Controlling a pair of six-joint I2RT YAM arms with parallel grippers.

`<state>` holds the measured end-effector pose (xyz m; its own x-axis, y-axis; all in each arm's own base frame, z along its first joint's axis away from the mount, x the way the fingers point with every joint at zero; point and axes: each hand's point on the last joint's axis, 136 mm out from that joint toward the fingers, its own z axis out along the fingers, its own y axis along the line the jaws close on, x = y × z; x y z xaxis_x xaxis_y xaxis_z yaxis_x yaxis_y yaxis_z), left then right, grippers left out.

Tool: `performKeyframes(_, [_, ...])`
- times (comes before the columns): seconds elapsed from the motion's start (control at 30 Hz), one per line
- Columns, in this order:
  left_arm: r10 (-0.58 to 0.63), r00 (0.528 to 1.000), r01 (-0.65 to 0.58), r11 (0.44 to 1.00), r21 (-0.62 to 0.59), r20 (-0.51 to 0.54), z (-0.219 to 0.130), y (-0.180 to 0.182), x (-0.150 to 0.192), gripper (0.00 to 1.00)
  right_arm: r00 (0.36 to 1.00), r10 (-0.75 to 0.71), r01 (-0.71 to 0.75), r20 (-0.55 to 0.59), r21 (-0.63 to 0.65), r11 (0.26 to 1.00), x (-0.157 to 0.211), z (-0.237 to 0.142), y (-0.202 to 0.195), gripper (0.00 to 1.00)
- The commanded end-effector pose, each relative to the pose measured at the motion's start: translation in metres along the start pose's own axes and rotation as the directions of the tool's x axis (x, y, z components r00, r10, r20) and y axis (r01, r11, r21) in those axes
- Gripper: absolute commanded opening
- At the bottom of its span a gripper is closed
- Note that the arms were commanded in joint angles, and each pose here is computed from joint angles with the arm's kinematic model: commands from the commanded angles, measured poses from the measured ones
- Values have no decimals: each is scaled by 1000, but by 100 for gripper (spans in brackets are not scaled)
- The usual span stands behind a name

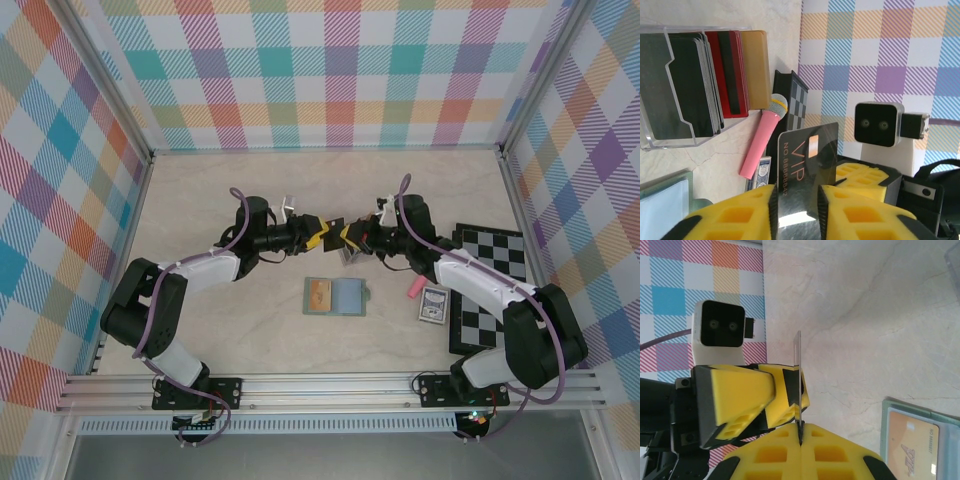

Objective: Put the credit cards into the card holder
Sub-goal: Insert the credit card into the card slot.

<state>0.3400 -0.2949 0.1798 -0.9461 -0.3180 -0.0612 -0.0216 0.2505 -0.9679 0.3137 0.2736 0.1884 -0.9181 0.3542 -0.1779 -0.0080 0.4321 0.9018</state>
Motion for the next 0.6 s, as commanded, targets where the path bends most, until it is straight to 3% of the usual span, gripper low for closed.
performKeyframes(0.0, [45, 999, -44, 998, 48, -20, 1, -13, 7, 21, 1000, 7, -7, 4, -29, 1000, -1, 0, 1, 5])
performKeyframes(0.23, [76, 997, -76, 997, 30, -4, -5, -11, 10, 0, 1000, 23, -22, -20, 42, 999, 6, 2, -18, 12])
performKeyframes(0.37, [90, 996, -92, 991, -93, -21, -11, 20, 20, 0, 999, 9, 3, -47, 238, 971, 19, -7, -57, 27])
performKeyframes(0.43, [91, 995, -96, 981, -168, -35, -15, 42, 28, 0, 995, -29, 62, -92, 384, 921, 31, -12, -79, 33])
performKeyframes(0.57, [78, 996, -88, 964, -253, -49, -22, 73, 45, 0, 969, -80, 190, -235, 491, 850, 61, -2, -95, 35])
